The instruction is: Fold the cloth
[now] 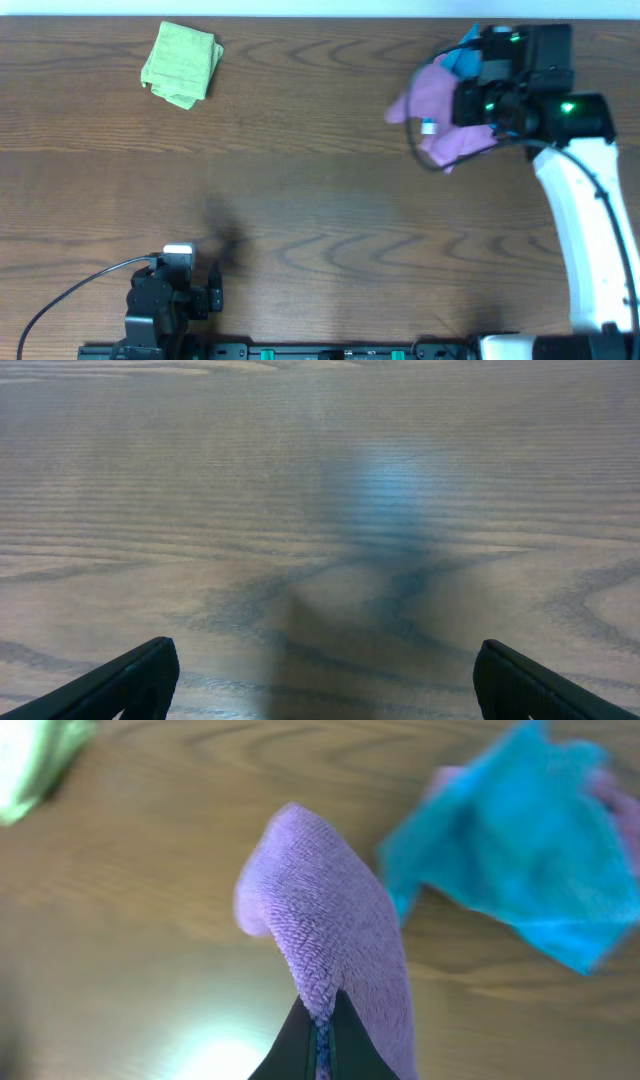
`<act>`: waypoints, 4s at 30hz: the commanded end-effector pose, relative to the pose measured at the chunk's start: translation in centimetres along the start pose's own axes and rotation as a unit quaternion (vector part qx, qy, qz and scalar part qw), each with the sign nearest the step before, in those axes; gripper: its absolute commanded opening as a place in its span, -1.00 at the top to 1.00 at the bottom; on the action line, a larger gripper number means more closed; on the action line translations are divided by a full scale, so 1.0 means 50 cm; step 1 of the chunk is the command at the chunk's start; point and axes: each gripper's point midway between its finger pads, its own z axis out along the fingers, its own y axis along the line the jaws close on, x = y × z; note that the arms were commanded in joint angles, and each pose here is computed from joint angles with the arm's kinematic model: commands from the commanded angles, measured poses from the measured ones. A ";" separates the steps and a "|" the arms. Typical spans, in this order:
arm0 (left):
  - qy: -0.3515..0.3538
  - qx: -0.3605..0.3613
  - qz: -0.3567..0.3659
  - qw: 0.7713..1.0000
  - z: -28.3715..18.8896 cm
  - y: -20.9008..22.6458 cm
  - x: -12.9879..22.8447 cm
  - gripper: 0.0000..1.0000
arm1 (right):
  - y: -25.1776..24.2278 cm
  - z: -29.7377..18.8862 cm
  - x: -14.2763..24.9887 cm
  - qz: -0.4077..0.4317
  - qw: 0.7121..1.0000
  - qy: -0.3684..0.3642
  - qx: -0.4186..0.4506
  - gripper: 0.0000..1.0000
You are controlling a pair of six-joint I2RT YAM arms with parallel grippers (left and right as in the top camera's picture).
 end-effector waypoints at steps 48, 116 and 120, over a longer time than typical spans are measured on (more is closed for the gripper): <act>0.024 0.000 0.014 1.000 0.003 0.000 0.026 -0.91 | 0.206 0.189 0.402 -0.109 0.919 0.343 -0.159 -0.54; -0.022 0.005 -0.003 1.000 0.003 -0.004 -0.018 -0.91 | 0.224 0.273 0.386 -0.241 0.929 0.229 -0.160 0.97; -0.048 0.043 -0.010 0.998 0.000 -0.030 -0.045 -0.91 | 0.227 0.227 0.292 -0.256 0.945 0.155 -0.130 0.98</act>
